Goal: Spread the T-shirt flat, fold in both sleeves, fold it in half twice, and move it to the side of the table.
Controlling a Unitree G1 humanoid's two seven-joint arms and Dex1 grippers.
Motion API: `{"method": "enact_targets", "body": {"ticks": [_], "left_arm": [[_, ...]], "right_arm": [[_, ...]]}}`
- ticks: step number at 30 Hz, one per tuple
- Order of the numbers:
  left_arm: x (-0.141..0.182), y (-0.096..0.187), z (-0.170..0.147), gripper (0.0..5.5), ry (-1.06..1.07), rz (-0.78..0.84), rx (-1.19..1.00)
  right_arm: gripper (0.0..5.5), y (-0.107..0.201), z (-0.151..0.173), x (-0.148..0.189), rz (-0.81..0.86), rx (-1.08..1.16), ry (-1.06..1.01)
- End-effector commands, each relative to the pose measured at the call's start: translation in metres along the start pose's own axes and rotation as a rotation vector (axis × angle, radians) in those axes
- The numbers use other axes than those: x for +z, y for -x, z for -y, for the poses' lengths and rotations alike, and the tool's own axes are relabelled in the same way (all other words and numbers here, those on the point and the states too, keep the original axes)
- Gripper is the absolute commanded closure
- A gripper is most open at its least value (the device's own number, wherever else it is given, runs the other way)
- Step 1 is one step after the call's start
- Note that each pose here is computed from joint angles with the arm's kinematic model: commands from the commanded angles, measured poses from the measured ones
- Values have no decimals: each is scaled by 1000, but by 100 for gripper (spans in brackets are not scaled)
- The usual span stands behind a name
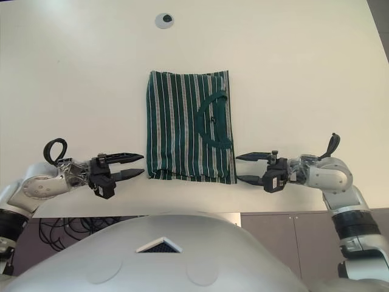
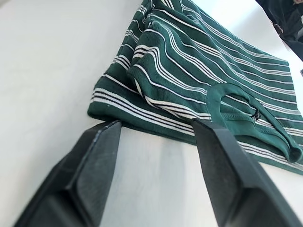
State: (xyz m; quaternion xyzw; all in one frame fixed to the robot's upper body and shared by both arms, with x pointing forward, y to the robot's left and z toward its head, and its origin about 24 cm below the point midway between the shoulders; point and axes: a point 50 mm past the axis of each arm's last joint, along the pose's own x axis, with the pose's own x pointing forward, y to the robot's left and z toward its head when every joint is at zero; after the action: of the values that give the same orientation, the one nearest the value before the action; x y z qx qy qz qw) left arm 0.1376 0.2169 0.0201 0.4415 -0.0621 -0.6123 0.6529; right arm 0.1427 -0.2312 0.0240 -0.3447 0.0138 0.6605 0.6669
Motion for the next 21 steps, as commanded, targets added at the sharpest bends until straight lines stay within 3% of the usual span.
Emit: {"method": "enact_targets", "body": {"ticks": [1, 12, 18, 21], "left_arm": [[-9, -17, 43, 401, 62, -52, -260], [-2, -26, 52, 490, 89, 13, -298], [-1, -26, 53, 520, 96, 21, -297], [4, -27, 52, 532, 155, 47, -276]], "right_arm": [[339, -17, -21, -12, -45, 133, -71], [540, -28, -18, -11, -11, 149, -38], [550, -29, -20, -10, 6, 144, -60], [550, -26, -20, -3, 56, 121, -170]]}}
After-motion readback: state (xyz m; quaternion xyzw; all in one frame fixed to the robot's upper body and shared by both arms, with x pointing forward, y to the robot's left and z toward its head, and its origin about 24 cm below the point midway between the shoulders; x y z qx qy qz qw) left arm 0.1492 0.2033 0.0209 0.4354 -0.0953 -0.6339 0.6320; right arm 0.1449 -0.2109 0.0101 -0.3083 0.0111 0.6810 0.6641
